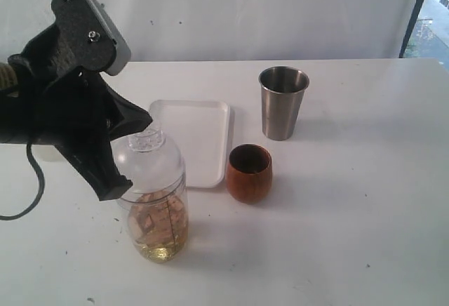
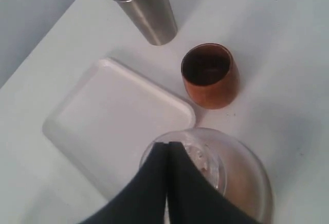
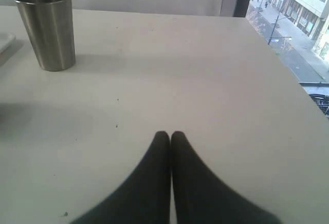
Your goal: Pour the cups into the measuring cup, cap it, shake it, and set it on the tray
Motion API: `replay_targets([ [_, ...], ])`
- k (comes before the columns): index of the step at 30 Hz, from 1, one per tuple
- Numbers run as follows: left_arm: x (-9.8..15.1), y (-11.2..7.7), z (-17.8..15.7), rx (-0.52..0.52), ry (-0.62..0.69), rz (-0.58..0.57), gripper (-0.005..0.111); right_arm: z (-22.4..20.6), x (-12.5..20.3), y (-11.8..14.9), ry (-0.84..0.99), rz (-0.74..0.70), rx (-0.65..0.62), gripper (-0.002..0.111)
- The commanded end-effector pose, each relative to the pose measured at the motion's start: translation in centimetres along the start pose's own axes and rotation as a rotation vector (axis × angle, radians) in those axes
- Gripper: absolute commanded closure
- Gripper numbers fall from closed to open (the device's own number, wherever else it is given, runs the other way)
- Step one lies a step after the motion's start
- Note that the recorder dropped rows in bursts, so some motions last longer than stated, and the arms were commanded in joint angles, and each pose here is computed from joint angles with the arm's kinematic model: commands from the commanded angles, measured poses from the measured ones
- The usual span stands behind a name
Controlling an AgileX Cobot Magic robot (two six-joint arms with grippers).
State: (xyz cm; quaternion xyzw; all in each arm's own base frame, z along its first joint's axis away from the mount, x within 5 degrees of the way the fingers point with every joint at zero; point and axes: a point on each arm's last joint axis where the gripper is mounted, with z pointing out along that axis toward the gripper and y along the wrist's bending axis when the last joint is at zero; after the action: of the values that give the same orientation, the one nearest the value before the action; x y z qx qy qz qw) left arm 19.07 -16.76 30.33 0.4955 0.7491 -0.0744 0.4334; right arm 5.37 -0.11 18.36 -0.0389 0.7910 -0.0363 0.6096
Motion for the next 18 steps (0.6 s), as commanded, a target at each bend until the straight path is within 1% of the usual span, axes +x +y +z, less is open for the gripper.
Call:
replay_targets([
  [1, 0.4, -0.3, 0.0, 0.025, 0.039, -0.002, 0.107, 0.0, 0.1, 0.0, -0.007, -0.011, 0.007, 0.108],
  [6, 0.8, -0.5, 0.0, 0.044, 0.081, 0.005, 0.107, 0.0, 0.1, 0.0, -0.007, -0.011, 0.007, 0.108],
  [14, 0.7, -0.4, 0.0, 0.036, 0.067, 0.005, 0.107, 0.0, 0.1, 0.0, -0.007, -0.011, 0.007, 0.108],
  [18, 1.8, -0.9, 1.0, 0.047, 0.095, 0.006, 0.107, 0.0, 0.1, 0.0, -0.007, -0.011, 0.007, 0.108],
])
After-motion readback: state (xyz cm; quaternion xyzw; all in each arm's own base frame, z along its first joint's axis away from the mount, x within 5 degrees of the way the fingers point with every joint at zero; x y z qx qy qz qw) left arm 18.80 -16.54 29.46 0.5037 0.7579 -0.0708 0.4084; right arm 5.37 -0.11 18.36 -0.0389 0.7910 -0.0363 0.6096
